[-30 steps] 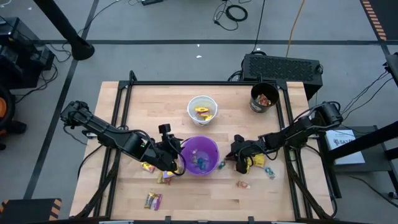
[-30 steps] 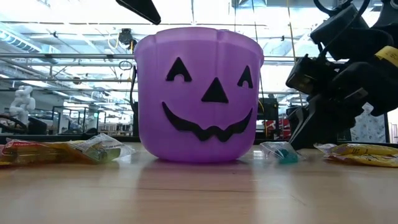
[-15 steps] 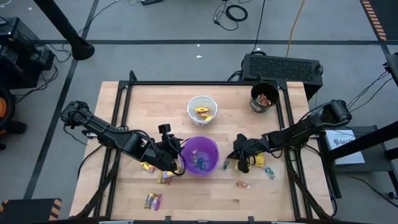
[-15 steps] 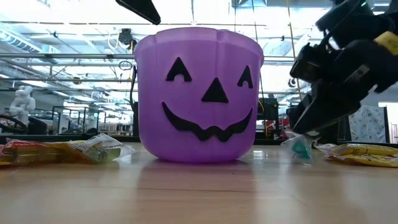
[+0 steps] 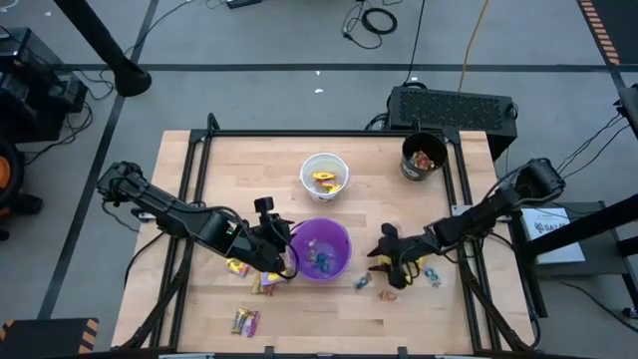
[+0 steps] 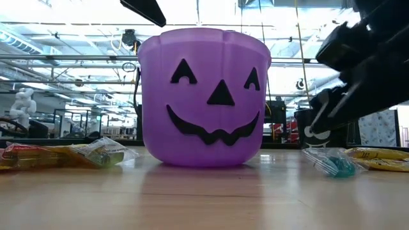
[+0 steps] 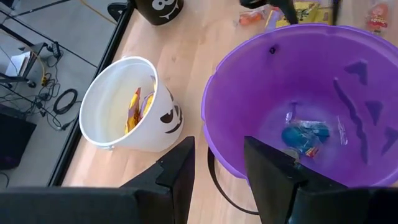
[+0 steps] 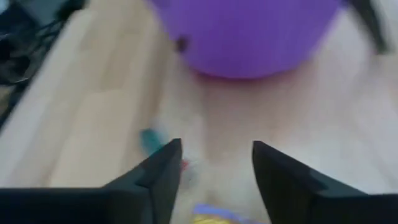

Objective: Sort candy by brand, put in halloween buckets
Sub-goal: Put the blue candy into the violet bucket

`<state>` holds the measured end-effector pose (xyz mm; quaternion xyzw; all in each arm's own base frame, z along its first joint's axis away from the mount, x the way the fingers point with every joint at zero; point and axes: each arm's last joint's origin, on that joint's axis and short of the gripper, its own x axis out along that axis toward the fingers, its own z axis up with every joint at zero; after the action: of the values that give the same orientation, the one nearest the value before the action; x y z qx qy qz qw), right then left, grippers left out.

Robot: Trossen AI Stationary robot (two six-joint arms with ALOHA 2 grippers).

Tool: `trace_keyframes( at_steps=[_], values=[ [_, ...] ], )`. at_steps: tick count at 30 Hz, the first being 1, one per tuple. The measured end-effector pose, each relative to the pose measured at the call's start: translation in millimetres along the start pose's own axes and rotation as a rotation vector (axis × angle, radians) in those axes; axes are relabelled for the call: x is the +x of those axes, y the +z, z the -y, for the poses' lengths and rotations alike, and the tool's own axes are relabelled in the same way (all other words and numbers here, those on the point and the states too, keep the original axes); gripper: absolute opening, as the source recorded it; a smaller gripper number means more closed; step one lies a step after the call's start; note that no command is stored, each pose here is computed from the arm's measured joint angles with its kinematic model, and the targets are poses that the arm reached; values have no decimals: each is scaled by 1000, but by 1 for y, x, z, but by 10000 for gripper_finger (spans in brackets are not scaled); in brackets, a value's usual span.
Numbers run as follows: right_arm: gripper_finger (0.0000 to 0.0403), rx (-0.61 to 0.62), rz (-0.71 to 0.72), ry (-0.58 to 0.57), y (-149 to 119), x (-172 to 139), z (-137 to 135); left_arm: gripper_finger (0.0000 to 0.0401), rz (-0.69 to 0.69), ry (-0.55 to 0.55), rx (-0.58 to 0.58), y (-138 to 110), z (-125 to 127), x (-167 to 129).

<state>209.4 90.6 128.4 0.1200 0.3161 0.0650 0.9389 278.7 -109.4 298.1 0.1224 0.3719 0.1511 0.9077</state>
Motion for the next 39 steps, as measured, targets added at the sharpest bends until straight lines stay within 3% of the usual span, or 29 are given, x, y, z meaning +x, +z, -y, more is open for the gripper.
trace_keyframes(
  at_steps=[5,13,18,27,33,39],
  values=[
    [233,-42,-47,52,-8,2,-8,143,0,1,-1,0,0,0],
    [212,-97,-109,37,-16,26,-11,143,-1,6,-7,1,-2,2],
    [171,-108,-128,24,-16,35,-12,143,1,5,-9,1,-2,2],
    [16,-131,-118,48,-13,32,-14,143,1,5,-8,1,-2,2],
    [10,-158,-16,81,7,15,-19,143,0,5,-7,1,-2,2],
    [3,-232,199,60,41,-25,-22,143,-2,6,-5,1,-2,2]
  ],
)
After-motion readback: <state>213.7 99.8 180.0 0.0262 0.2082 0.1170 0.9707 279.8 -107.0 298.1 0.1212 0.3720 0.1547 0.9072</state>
